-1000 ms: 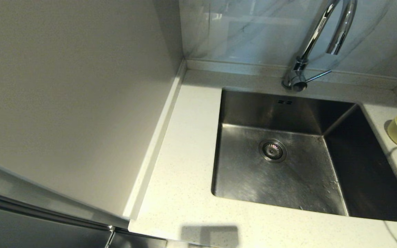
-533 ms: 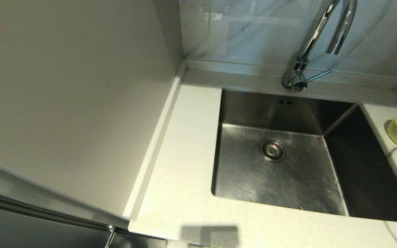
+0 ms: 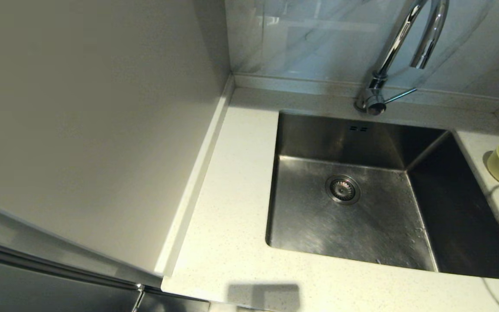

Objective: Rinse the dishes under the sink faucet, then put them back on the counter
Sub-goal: Put the chopsticks back to the table from the sink

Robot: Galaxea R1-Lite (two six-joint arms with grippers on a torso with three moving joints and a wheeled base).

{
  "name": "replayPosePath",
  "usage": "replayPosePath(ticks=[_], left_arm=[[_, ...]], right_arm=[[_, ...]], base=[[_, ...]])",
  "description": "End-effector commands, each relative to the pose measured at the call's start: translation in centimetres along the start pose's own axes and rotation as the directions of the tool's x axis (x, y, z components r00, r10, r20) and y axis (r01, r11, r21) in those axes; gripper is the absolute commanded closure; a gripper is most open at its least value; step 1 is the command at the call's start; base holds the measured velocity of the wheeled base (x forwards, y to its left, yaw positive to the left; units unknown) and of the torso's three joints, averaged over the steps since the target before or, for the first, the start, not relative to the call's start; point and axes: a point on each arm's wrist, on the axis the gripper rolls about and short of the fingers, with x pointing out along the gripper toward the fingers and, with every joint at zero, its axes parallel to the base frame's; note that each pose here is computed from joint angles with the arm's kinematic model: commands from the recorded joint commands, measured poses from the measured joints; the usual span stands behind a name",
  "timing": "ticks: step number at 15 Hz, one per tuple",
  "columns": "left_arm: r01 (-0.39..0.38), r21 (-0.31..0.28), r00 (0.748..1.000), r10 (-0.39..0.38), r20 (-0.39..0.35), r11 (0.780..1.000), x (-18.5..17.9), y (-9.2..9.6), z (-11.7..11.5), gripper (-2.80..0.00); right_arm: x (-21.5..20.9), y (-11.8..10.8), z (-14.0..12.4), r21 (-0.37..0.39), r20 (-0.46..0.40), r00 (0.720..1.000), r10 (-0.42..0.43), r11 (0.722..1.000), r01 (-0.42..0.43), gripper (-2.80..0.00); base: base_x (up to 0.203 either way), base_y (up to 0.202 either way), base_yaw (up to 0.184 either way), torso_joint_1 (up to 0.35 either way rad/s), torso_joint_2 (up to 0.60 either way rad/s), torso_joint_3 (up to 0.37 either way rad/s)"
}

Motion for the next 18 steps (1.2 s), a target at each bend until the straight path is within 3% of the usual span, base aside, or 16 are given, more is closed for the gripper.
replayPosePath(ticks=[1,4,6,7,11,14,18], left_arm=[[0.000,-0.001,1.000,0.000,0.003,1.000,0.0,0.0,0.0,0.00],[0.000,-0.001,1.000,0.000,0.003,1.000,0.0,0.0,0.0,0.00],[0.000,-0.001,1.000,0.000,0.003,1.000,0.0,0.0,0.0,0.00],[0.000,-0.001,1.000,0.000,0.003,1.000,0.0,0.0,0.0,0.00],[0.000,-0.001,1.000,0.000,0.003,1.000,0.0,0.0,0.0,0.00],[0.000,-0.001,1.000,0.000,0.003,1.000,0.0,0.0,0.0,0.00],[0.000,-0.001,1.000,0.000,0.002,1.000,0.0,0.0,0.0,0.00]], right_arm=[[-0.6,0.2,0.2,-0.009,0.014,1.000,-0.001,1.000,0.001,-2.80],[-2.4,0.6,0.9,-0.021,0.076,0.997,-0.006,1.000,0.008,-2.80],[-4.3,1.2,1.4,0.027,0.161,0.987,0.011,1.000,-0.016,-2.80],[-5.2,1.4,1.7,0.065,0.221,0.975,0.006,0.998,-0.021,0.00],[-8.8,2.8,2.6,0.059,0.352,0.936,-0.031,0.998,0.011,0.00],[-11.2,6.5,3.5,0.140,0.419,0.908,0.022,0.986,-0.089,0.00],[-11.9,11.5,2.4,0.147,0.438,0.898,0.044,0.982,-0.120,0.00]], base=[[0.000,0.000,0.000,0.000,0.00,0.000],[0.000,0.000,0.000,0.000,0.00,0.000],[0.000,0.000,0.000,0.000,0.00,0.000],[0.000,0.000,0.000,0.000,0.00,0.000],[0.000,0.000,0.000,0.000,0.00,0.000],[0.000,0.000,0.000,0.000,0.00,0.000],[0.000,0.000,0.000,0.000,0.00,0.000]])
